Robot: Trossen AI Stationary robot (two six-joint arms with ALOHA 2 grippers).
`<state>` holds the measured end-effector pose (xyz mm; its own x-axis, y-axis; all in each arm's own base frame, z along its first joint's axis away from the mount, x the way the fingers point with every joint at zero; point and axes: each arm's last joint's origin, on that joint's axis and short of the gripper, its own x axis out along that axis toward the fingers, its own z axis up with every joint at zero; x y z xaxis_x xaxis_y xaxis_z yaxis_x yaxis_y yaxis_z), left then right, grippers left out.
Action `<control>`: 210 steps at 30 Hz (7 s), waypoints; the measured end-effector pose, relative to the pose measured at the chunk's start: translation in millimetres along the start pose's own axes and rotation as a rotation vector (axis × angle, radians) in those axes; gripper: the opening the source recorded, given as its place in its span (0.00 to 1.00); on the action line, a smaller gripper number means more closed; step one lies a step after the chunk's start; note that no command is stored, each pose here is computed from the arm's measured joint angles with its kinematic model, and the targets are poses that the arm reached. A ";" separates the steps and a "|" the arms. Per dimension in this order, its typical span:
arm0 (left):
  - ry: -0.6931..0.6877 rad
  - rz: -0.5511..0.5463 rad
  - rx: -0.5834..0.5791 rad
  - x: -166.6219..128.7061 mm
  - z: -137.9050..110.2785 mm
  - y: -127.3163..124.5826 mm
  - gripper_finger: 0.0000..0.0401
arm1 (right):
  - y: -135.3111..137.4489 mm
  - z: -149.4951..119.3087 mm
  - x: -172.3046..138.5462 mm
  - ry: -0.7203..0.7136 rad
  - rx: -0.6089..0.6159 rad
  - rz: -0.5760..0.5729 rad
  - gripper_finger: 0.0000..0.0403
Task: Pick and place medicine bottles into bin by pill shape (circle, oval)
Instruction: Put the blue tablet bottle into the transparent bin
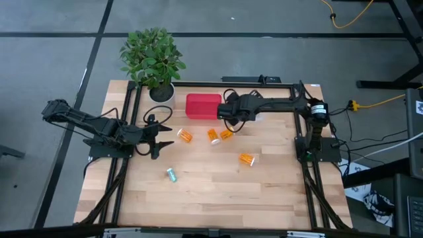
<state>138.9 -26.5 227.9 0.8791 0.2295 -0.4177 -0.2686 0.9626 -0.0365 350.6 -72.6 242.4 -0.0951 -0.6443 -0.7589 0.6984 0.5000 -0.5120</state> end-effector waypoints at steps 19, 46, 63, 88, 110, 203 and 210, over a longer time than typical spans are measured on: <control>0.227 -0.282 -0.172 12.4 -12.1 -18.0 0.66 | 88.8 -92.5 -105.8 -0.099 -0.050 0.402 0.58; 0.865 -0.187 -0.574 64.0 -82.7 -72.8 0.66 | 98.5 -128.2 -133.4 -0.210 -0.013 0.398 0.58; 0.658 -0.164 -0.321 126.0 7.5 -61.4 0.66 | 95.6 -121.9 -128.4 -0.224 -0.002 0.363 0.58; 0.925 -0.089 -0.153 69.7 -24.1 -110.1 0.66 | 92.5 -123.8 -126.8 -0.207 -0.030 0.332 0.58; 0.786 -0.233 -0.059 84.9 -29.7 -134.4 0.25 | 93.2 -124.8 -126.8 -0.176 -0.061 0.351 0.58; -0.003 -0.152 0.374 19.1 10.8 -48.8 0.23 | 167.4 -43.7 -1.4 -0.291 -0.782 0.877 0.58; 0.007 -0.153 0.364 21.6 11.7 -45.4 0.23 | 174.8 -47.2 7.4 -0.199 -0.652 0.878 0.58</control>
<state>174.7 -63.5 231.1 0.8951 0.0797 -0.4388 0.0236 0.9740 0.2252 438.5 37.4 128.3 0.4056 0.0305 -0.9136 -0.0449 0.9989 0.0134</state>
